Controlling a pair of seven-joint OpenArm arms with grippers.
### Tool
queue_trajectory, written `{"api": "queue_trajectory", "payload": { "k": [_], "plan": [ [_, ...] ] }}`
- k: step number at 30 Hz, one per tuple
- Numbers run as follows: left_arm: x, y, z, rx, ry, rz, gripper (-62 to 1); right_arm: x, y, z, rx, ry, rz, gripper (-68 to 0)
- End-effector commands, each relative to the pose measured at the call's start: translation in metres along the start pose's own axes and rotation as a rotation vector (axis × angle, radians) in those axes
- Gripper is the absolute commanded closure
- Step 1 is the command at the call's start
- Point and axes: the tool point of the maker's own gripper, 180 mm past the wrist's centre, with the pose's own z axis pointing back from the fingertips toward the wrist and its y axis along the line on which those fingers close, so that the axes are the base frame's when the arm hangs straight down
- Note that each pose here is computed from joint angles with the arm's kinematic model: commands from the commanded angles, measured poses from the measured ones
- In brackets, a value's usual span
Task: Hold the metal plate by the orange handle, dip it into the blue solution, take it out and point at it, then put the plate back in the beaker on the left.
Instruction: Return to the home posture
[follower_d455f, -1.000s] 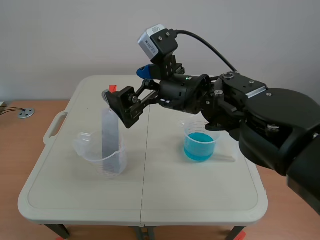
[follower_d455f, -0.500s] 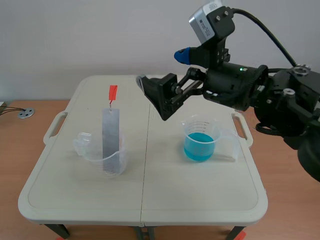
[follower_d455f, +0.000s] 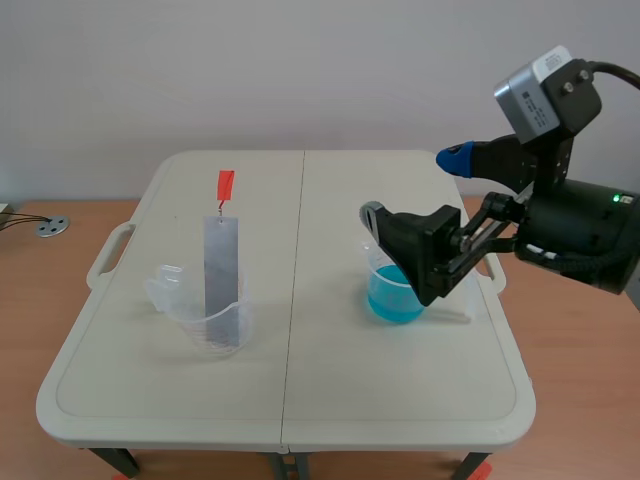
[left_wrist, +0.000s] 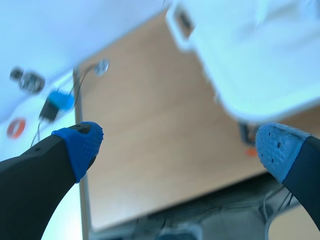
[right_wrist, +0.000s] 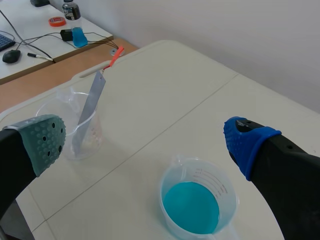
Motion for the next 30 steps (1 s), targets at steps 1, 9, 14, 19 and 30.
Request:
{"api": "queue_trajectory", "payload": {
  "k": [1,9,14,19,30],
  "plan": [
    [0.020,-0.005,-0.008,-0.007,-0.071,0.006,-62.3,0.011,-0.001,0.005,0.005,-0.026,0.017,-66.3],
    [0.095,-0.012,-0.041,-0.013,-0.267,-0.029,-62.3,0.001,0.004,0.035,-0.027,0.015,-0.001,-66.3],
    [0.124,-0.033,-0.063,-0.089,-0.325,-0.041,-62.3,-0.007,0.016,0.050,-0.022,0.049,-0.022,-66.3],
    [0.150,-0.055,-0.078,-0.144,-0.405,-0.047,-62.3,-0.017,0.025,0.063,-0.027,0.089,-0.051,-66.3],
    [0.183,-0.098,-0.092,-0.243,-0.528,-0.003,-62.3,-0.025,0.029,0.068,-0.029,0.115,-0.064,-66.3]
  ]
}}
